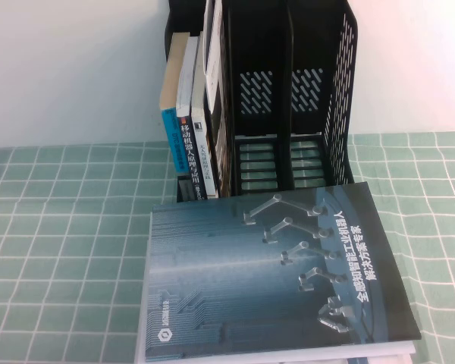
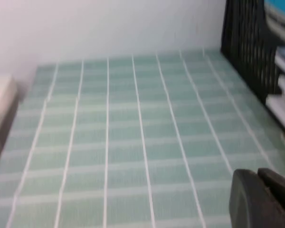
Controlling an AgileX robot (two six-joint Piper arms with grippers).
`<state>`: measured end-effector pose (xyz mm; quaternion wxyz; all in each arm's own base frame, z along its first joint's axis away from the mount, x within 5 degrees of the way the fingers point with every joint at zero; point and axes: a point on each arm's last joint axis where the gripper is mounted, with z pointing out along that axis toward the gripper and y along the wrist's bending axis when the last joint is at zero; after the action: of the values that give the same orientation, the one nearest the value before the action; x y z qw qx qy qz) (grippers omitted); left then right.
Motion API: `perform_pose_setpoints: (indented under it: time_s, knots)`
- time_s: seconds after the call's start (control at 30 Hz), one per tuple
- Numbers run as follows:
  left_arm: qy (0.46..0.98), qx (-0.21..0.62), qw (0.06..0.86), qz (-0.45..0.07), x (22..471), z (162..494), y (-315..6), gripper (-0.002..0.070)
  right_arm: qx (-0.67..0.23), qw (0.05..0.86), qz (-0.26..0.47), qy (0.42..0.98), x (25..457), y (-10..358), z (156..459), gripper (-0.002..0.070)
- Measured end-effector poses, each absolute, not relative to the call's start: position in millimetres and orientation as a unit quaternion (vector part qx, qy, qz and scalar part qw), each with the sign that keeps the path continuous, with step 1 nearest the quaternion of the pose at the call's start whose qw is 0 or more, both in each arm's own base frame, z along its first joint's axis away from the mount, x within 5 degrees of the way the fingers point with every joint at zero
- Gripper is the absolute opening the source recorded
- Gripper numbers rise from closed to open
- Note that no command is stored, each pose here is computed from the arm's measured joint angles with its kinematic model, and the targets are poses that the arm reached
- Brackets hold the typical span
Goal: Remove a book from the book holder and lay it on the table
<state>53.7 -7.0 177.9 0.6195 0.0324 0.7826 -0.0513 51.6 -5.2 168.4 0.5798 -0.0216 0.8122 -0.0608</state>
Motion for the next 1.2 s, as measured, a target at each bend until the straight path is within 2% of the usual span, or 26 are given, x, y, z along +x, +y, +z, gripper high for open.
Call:
perform_pose_setpoints:
  time_s: [0.07,0.27,0.43,0.7,0.87,0.97,1.07,1.2]
  knots:
    - [0.77,0.032,0.635,-0.052,54.4,181.5,-7.0,-0.0003,-0.026,0.584,-0.064,0.809,52.0,-5.1,169.5,-0.0002]
    - [0.676,0.014,0.734,-0.07,55.9,205.9,-6.5,-0.0003,-0.044,0.643,-0.078,0.761,55.3,-4.2,182.9,-0.0002]
    - [0.631,0.006,0.771,-0.079,54.4,216.5,-6.0,-0.0003,-0.051,0.695,-0.086,0.712,56.6,-3.2,196.0,-0.0002]
    - [0.618,-0.001,0.782,-0.087,53.8,219.1,-5.8,-0.0003,-0.053,0.727,-0.089,0.678,56.4,-2.5,204.3,-0.0002]
    - [0.609,-0.06,0.776,-0.149,53.7,220.2,-4.2,-0.0003,-0.058,0.759,-0.097,0.641,55.3,-1.8,213.1,-0.0002]
    - [0.618,-0.072,0.766,-0.163,53.7,221.4,-4.3,-0.0003,-0.06,0.78,-0.101,0.615,54.1,-1.3,219.1,-0.0002]
    - [0.63,-0.064,0.756,-0.163,49.7,239.1,-5.3,-0.0003,-0.059,0.777,-0.101,0.618,53.7,-1.5,221.8,-0.0002]
    - [0.639,-0.045,0.752,-0.153,42.8,274.2,-6.4,-0.0003,-0.058,0.764,-0.104,0.635,49.1,-2.1,241.9,-0.0002]
